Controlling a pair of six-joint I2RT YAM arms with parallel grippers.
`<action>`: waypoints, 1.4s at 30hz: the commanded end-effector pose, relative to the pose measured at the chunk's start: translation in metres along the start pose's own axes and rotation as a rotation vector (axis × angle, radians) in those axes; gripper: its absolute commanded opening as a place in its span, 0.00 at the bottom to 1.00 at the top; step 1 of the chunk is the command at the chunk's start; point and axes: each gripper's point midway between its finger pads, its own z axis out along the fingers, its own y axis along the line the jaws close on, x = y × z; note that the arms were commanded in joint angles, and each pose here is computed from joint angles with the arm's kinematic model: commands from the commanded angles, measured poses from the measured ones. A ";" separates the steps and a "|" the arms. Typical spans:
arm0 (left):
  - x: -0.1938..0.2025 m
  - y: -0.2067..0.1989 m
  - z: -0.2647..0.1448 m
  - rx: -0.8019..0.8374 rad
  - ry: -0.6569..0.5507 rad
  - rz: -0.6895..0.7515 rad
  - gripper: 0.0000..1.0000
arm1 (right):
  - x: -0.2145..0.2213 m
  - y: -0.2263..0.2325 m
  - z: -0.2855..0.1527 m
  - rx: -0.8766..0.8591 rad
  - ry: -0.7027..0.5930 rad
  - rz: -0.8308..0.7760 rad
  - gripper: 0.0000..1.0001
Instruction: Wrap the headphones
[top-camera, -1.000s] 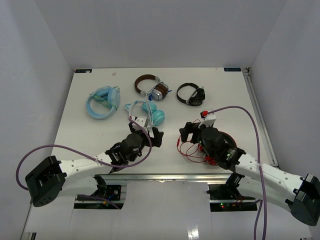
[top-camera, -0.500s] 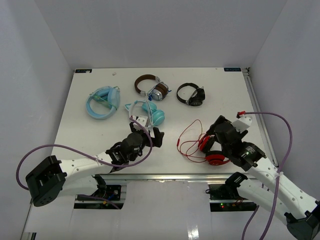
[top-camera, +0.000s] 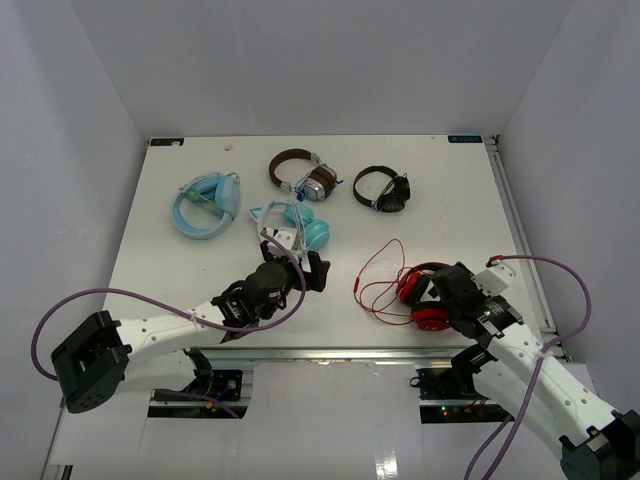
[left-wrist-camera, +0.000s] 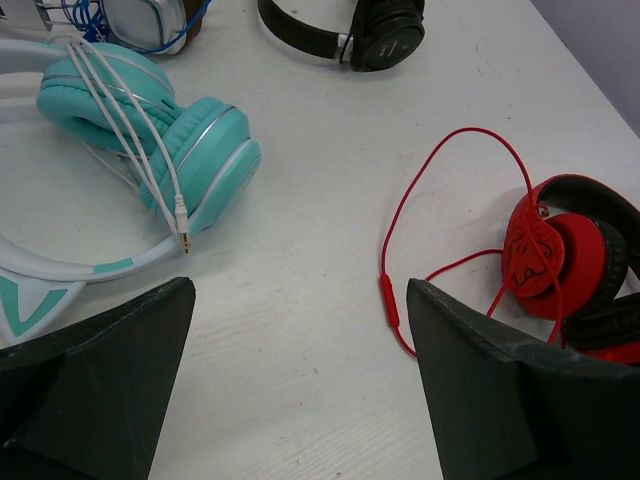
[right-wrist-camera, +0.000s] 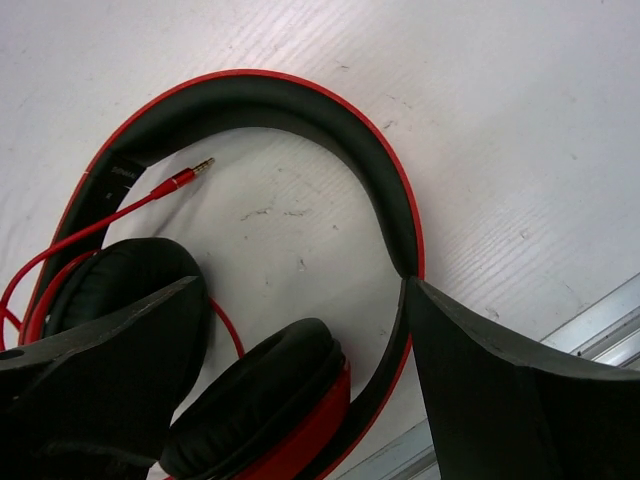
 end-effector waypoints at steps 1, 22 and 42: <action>-0.020 -0.003 -0.005 0.006 -0.050 -0.025 0.98 | 0.004 -0.016 0.005 0.067 -0.012 0.077 0.88; -0.018 -0.003 -0.004 0.005 -0.047 -0.023 0.98 | -0.051 0.020 -0.004 -0.060 -0.201 0.067 0.83; -0.020 0.004 -0.007 -0.019 -0.061 -0.026 0.98 | -0.054 -0.003 0.030 0.090 -0.113 -0.017 0.74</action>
